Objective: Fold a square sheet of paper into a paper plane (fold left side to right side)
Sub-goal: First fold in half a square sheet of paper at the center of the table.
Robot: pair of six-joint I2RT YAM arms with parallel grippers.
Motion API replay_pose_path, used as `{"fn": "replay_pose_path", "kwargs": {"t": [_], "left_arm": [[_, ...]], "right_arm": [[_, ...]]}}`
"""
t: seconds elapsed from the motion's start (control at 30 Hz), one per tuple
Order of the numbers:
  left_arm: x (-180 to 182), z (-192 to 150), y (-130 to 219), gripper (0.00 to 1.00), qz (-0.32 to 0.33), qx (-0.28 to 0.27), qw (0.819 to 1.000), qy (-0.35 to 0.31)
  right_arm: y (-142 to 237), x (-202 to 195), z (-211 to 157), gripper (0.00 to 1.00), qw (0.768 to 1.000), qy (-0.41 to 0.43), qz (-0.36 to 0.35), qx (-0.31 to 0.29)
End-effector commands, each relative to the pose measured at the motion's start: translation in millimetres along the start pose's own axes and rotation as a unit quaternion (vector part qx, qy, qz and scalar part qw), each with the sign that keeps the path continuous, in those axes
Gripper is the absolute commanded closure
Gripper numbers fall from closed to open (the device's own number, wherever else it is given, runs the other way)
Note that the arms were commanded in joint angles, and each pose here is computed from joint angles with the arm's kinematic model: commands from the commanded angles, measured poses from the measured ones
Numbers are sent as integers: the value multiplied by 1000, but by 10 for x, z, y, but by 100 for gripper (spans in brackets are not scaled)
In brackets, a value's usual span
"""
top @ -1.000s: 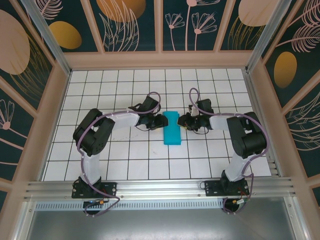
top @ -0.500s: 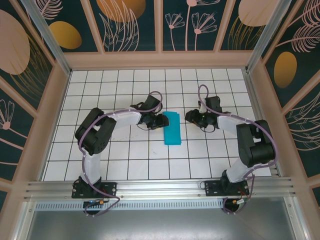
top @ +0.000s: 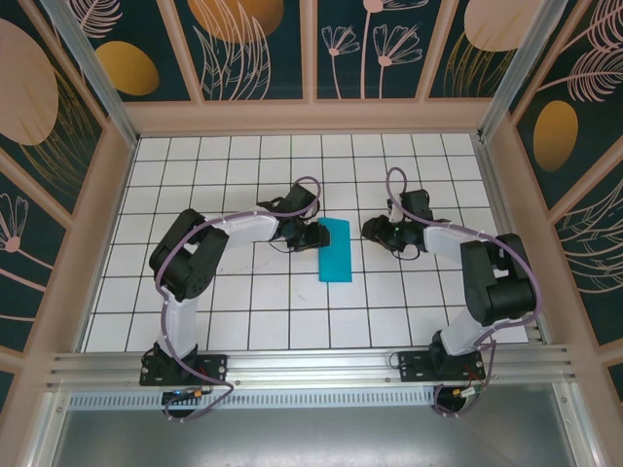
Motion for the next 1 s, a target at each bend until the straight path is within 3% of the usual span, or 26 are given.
{"fn": "replay_pose_path", "kwargs": {"t": [0.0, 0.7, 0.97], "left_arm": [[71, -91, -180, 54, 22, 28, 999, -8], [80, -92, -237, 52, 39, 38, 998, -17], [79, -94, -245, 52, 39, 38, 998, -17]], "right_arm": [[52, -21, -36, 57, 1000, 4, -1, 0], [20, 22, -74, 57, 999, -2, 28, 23], [-91, 79, -176, 66, 997, -3, 45, 56]]}}
Point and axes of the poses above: each hand's point on the last joint's axis, 136 mm out from that joint toward the fingers, its own y axis back along the fingers, its own x axis along the line the jaws close on, z = x × y, the point moved 9 cm from there along y, back along the fingers, and after that the axes turned 11 degrees about -y, right-handed, at the moved point
